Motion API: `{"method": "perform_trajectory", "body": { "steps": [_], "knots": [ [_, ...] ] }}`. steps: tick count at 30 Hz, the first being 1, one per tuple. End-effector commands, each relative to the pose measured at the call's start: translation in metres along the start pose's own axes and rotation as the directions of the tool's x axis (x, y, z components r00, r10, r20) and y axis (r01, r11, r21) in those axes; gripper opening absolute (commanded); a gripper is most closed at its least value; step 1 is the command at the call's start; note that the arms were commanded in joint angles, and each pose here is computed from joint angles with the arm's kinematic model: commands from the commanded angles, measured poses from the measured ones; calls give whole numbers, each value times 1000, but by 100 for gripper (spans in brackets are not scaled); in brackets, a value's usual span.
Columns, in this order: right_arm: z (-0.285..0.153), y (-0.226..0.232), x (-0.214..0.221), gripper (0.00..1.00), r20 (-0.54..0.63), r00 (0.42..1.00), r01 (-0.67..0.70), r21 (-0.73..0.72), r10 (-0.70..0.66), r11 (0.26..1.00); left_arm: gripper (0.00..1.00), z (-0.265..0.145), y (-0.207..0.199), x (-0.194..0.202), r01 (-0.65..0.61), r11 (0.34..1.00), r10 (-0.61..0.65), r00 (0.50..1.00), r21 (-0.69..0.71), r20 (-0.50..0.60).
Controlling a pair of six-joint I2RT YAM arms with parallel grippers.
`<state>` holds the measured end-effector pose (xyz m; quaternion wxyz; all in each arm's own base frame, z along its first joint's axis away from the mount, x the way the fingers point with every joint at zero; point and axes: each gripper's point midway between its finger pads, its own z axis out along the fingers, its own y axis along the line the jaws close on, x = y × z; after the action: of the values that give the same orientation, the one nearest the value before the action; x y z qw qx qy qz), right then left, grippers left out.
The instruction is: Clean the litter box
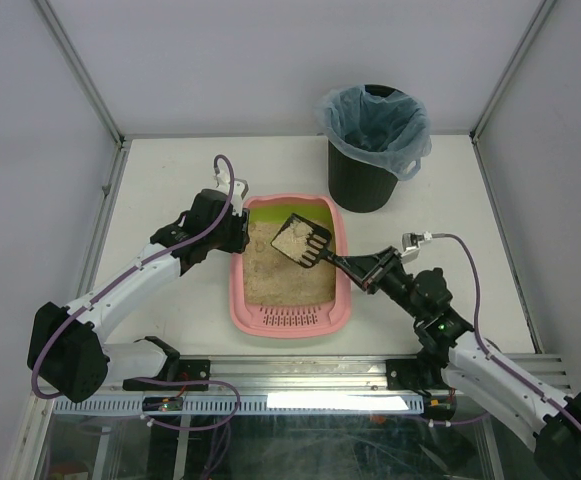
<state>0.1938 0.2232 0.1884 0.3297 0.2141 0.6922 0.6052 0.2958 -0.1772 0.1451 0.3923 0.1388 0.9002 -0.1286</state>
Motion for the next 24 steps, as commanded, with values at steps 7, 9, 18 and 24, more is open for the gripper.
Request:
{"method": "perform_trajectory", "body": {
  "steps": [7,9,18,24],
  "knots": [
    [8,50,0,0,-68,998,0,-154,-10,988,36,-1,-2,-10,-28,1000,28,999,7,41],
    [13,56,12,0,-160,983,60,-161,-86,985,36,-2,-1,-10,-28,1000,28,999,4,44],
    [13,47,6,0,-143,989,27,-90,-40,996,36,-2,-3,-12,-28,1000,27,999,9,45],
    [16,56,15,0,-232,963,115,-92,-133,989,36,-5,-1,-11,-27,1000,27,998,4,52]
  ]
}}
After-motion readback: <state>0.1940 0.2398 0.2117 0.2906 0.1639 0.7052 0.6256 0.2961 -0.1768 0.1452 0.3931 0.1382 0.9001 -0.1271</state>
